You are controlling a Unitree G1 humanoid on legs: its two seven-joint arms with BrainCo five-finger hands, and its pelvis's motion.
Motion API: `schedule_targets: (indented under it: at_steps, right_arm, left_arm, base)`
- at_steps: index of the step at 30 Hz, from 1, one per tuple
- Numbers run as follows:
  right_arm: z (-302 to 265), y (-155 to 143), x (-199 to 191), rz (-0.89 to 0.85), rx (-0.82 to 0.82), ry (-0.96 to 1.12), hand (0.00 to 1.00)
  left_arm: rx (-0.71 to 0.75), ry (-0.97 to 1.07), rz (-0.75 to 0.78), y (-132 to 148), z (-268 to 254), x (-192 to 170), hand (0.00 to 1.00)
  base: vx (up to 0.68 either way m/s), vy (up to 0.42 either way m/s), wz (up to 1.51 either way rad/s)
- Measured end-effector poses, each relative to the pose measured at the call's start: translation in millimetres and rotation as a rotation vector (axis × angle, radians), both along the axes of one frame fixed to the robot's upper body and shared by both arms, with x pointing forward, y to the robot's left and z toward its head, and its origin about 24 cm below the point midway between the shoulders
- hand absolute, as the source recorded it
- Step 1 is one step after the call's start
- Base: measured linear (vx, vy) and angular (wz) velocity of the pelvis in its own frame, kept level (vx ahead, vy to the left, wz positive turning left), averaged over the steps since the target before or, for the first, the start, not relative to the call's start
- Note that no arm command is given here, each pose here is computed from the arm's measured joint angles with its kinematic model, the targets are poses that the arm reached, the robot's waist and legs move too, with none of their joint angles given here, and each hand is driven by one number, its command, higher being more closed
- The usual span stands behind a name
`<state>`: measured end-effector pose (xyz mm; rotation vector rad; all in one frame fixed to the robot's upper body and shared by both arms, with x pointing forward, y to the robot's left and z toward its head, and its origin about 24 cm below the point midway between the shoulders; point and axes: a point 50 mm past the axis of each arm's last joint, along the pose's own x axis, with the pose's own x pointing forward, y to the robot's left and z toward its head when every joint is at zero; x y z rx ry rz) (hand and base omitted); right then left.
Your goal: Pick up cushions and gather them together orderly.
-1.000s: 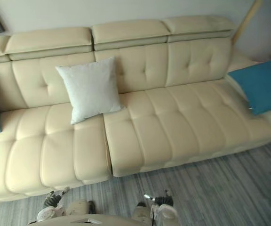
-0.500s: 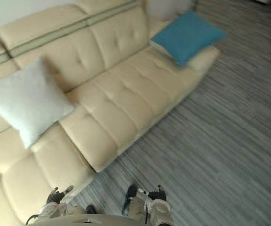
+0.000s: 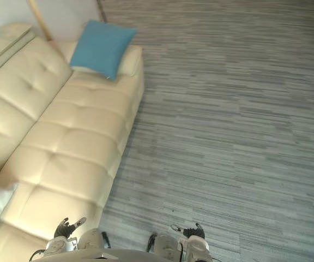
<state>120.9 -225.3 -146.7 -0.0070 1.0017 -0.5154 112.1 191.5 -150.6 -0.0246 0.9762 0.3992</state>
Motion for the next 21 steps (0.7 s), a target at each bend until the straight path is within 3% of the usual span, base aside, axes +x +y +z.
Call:
schedule_targets:
  at_steps: [7,11,17,21]
  right_arm:
    - [-1.4,7.4,0.4,-0.015,0.008,0.006,0.0]
    - [-2.3,27.8,7.3,-0.025,0.063,-0.02,0.0]
    - [2.7,23.4,11.4,-0.028,0.049,-0.064,0.0]
    - [8.5,13.5,18.7,-0.025,0.016,-0.103,0.0]
  left_arm:
    - [0.006,-0.042,0.009,0.6,4.8,7.1,0.0]
    - [0.043,-0.029,0.043,18.8,5.8,3.1,0.0]
    - [0.044,0.037,0.004,18.5,0.1,-7.8,0.0]
    - [0.026,0.012,-0.019,8.7,1.7,4.1,0.0]
  base:
    - [0.41,0.195,-0.79]
    - [0.7,0.303,-0.44]
    - [0.52,0.13,-0.22]
    - [0.51,-0.032,-0.04]
